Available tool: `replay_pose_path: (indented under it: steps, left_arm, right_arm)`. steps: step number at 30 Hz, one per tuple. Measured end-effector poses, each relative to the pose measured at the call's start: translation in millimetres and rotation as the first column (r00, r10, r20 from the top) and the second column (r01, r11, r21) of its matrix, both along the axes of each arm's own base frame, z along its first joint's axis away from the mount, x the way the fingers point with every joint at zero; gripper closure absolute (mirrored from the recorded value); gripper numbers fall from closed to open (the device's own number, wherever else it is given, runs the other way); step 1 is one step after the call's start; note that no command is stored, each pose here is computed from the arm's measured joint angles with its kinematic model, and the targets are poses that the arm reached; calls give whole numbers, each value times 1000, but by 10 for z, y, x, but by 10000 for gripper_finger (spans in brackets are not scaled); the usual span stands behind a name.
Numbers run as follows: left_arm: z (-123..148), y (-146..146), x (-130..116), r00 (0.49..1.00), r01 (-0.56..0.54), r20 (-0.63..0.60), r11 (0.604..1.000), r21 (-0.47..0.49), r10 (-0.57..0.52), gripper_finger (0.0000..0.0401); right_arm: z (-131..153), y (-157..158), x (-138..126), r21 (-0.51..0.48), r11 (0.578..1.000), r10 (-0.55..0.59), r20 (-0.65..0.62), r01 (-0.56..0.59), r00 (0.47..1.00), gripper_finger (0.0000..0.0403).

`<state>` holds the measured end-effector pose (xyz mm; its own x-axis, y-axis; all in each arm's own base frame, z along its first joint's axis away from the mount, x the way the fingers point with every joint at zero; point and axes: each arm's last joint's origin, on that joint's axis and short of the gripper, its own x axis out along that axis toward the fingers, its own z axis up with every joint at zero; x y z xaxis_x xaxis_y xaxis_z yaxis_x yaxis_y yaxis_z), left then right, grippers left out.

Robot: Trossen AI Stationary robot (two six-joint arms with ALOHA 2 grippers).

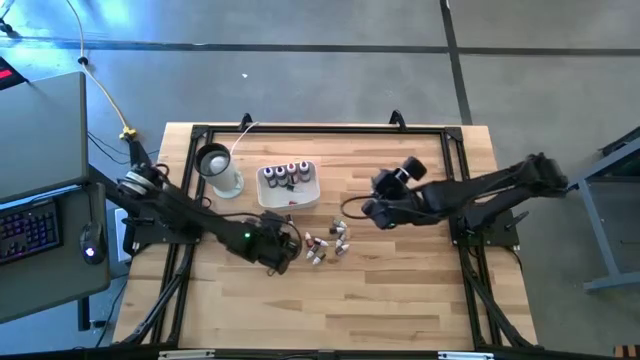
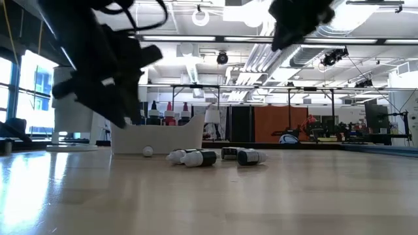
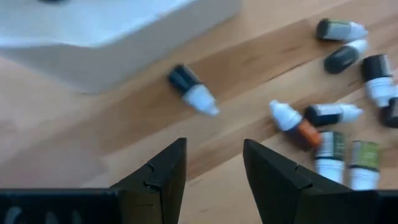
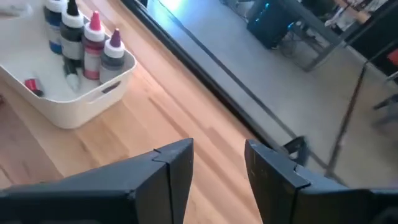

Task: Pick & Place food coloring
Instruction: Put the small violet food coloring bottle into the white bin

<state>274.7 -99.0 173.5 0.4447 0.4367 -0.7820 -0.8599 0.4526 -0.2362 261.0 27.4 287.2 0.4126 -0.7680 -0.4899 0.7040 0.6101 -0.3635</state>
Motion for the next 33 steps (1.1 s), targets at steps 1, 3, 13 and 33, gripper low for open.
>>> replay_pose_path:
  steps: [1,3,13,33]
  left_arm:
    - [-46,1,71,1000,-9,25,1000,-13,9,243]
    - [-123,34,129,1000,-24,18,1000,-14,24,243]
    - [-273,263,277,989,-146,8,988,-46,147,243]
    - [-321,508,305,975,-220,-35,975,-18,219,243]
  right_arm:
    - [-97,2,-51,6,1000,5,26,-5,1000,265]
    - [-262,-6,-125,2,1000,28,60,-29,998,265]
    - [-335,-86,-310,-87,982,178,175,-165,968,265]
    - [-279,-64,-337,-6,965,255,253,-262,933,265]
